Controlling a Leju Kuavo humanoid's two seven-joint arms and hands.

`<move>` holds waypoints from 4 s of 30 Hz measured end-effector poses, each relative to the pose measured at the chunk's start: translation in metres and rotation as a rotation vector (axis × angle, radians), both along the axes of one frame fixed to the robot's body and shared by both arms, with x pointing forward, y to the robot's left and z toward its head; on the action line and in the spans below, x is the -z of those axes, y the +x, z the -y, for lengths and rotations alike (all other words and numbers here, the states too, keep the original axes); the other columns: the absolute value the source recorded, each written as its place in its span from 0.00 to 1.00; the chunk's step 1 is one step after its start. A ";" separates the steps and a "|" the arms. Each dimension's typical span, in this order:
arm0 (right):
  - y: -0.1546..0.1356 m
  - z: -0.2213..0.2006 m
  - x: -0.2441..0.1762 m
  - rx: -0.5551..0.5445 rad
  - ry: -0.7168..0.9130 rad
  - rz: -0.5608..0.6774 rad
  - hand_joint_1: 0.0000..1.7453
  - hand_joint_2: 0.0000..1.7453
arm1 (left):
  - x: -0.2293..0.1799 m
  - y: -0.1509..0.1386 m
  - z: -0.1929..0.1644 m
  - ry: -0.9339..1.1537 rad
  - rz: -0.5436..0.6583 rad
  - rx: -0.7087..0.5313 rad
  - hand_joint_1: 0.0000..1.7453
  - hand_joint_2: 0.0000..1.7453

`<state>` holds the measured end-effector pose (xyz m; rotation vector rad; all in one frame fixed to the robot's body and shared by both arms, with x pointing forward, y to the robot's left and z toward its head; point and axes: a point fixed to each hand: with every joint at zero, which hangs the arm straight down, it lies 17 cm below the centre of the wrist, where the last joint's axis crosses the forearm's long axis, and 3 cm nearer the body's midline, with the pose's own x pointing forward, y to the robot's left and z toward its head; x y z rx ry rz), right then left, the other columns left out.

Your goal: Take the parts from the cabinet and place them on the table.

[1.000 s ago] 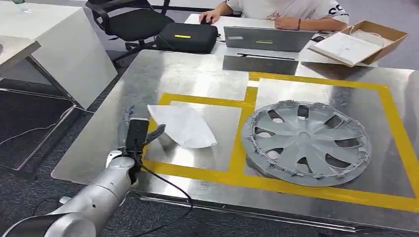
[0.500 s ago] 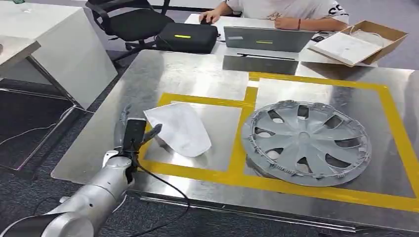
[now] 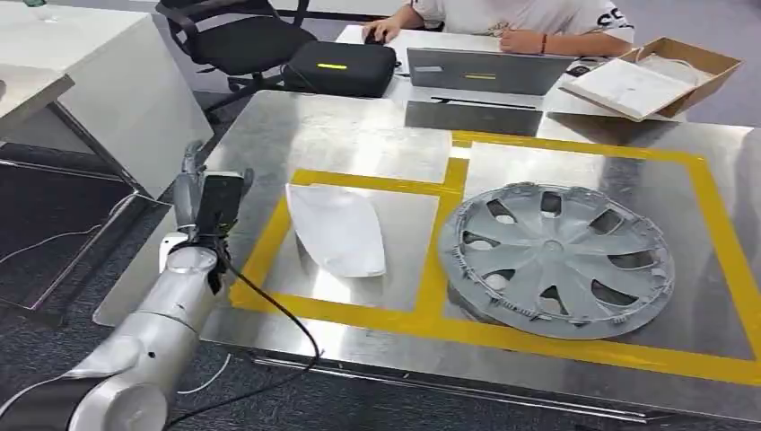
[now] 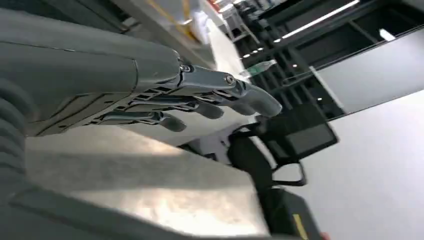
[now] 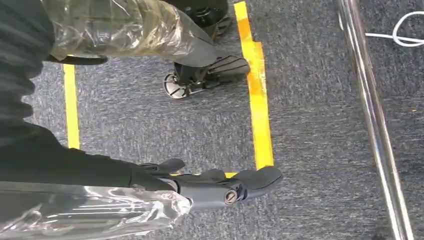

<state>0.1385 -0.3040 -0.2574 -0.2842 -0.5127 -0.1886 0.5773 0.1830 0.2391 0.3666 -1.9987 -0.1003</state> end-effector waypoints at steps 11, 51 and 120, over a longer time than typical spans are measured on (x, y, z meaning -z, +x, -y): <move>0.000 0.000 0.000 0.000 0.000 0.000 0.00 1.00 | -0.037 -0.002 0.005 0.005 0.083 0.002 0.00 0.00; 0.009 -0.009 -0.005 -0.012 0.021 0.061 0.00 1.00 | -0.061 -0.017 0.052 -0.031 0.135 0.107 0.00 0.00; 0.011 -0.012 -0.006 -0.005 0.031 0.069 0.00 1.00 | -0.067 -0.024 0.075 -0.016 0.151 0.138 0.00 0.00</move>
